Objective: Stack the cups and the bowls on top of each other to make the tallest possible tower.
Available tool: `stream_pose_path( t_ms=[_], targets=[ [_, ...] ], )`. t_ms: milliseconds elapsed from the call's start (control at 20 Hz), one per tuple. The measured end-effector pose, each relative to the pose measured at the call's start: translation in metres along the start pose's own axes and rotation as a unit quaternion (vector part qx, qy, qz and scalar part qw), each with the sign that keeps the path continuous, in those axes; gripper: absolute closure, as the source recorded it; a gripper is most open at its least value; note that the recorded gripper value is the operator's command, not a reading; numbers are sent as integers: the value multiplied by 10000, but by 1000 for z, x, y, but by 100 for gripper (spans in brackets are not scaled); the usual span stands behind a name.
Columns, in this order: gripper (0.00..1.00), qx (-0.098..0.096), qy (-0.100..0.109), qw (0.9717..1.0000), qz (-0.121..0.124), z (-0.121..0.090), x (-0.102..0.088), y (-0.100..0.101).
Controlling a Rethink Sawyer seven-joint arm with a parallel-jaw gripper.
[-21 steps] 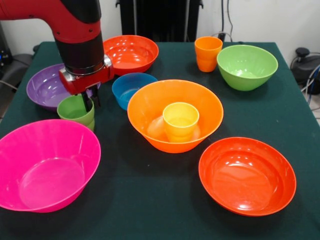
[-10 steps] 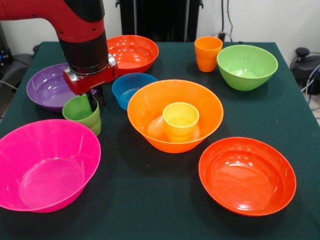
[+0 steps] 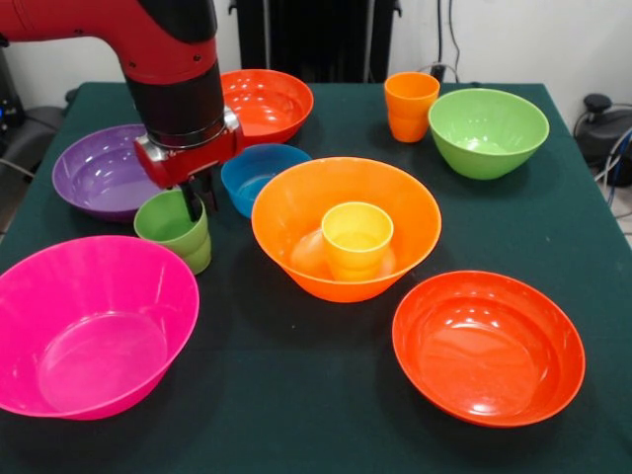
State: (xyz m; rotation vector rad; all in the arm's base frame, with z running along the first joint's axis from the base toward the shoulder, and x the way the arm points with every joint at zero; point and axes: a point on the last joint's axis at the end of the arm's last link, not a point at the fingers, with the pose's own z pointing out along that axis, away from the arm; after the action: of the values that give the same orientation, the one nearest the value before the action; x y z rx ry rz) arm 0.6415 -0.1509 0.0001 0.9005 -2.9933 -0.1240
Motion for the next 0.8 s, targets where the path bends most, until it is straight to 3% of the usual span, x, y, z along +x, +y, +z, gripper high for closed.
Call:
stream_pose_path(
  t_ms=[400,800],
  targets=[
    [100,52,6,9999,-96,-4,-9,6],
    [100,246,-4,9993,-289,-20,-30,13]
  ],
)
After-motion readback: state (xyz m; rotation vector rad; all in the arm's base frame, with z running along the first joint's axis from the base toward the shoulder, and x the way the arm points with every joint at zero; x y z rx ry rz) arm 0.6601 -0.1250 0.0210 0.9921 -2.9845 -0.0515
